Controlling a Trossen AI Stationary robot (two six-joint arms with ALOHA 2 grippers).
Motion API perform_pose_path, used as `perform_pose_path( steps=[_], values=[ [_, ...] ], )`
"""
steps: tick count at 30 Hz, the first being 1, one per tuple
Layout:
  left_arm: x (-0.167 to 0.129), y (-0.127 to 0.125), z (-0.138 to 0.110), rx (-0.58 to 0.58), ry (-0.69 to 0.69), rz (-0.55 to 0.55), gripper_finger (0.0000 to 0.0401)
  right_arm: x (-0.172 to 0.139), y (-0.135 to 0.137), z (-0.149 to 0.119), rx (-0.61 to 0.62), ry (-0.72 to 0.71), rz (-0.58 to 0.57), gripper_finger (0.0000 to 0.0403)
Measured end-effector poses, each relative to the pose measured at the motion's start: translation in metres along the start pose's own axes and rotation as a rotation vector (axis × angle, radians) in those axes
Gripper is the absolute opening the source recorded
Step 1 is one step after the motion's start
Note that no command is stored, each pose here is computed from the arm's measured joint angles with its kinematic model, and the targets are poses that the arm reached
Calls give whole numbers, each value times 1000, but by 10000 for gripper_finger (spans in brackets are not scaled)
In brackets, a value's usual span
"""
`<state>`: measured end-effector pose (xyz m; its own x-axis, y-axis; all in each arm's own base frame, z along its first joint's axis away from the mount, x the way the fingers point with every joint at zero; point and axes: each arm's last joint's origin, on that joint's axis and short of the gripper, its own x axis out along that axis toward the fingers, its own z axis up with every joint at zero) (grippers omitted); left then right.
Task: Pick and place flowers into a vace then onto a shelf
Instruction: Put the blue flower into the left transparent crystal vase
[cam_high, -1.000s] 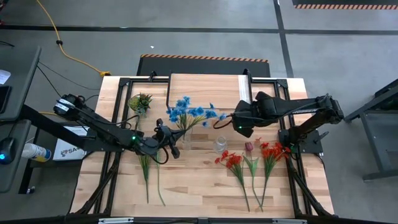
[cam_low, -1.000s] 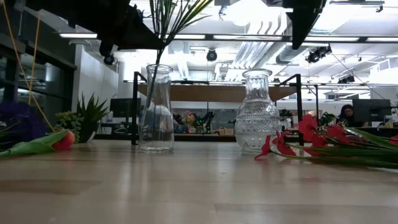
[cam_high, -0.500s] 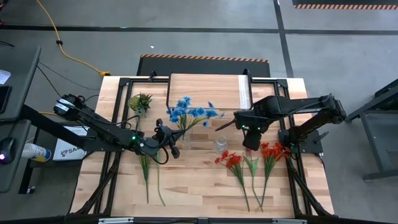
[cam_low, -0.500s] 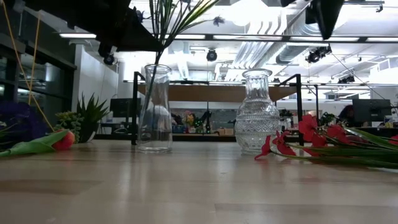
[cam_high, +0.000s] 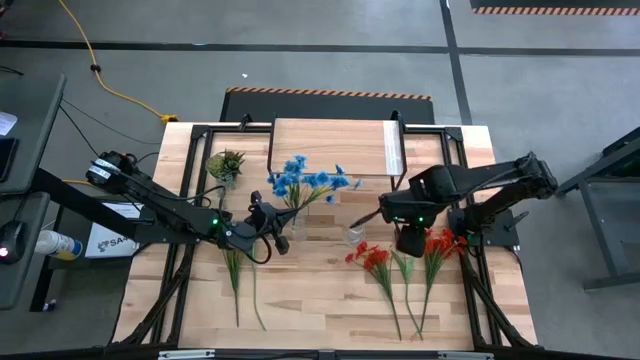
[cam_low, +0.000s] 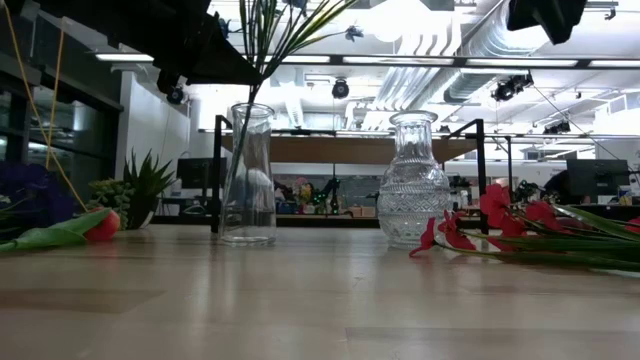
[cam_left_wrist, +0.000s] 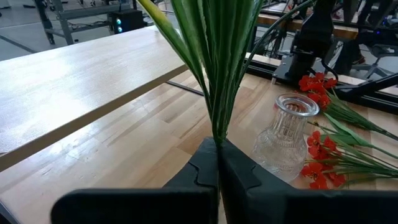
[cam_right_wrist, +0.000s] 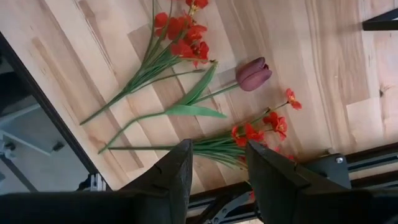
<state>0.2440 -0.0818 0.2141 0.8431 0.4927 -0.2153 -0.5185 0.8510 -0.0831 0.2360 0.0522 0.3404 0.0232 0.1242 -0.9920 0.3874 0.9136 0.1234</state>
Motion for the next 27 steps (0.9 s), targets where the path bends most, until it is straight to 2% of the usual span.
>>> perform_pose_path(
  steps=[9,18,27],
  values=[
    [0,0,0,0,4,-9,33,1,10,-6,0,-21,-25,139],
    [0,-1,0,-6,14,-37,88,2,12,-8,-17,-43,-51,139],
    [0,-2,-1,-7,31,-80,98,2,12,-8,-19,-53,-64,139]
  ],
)
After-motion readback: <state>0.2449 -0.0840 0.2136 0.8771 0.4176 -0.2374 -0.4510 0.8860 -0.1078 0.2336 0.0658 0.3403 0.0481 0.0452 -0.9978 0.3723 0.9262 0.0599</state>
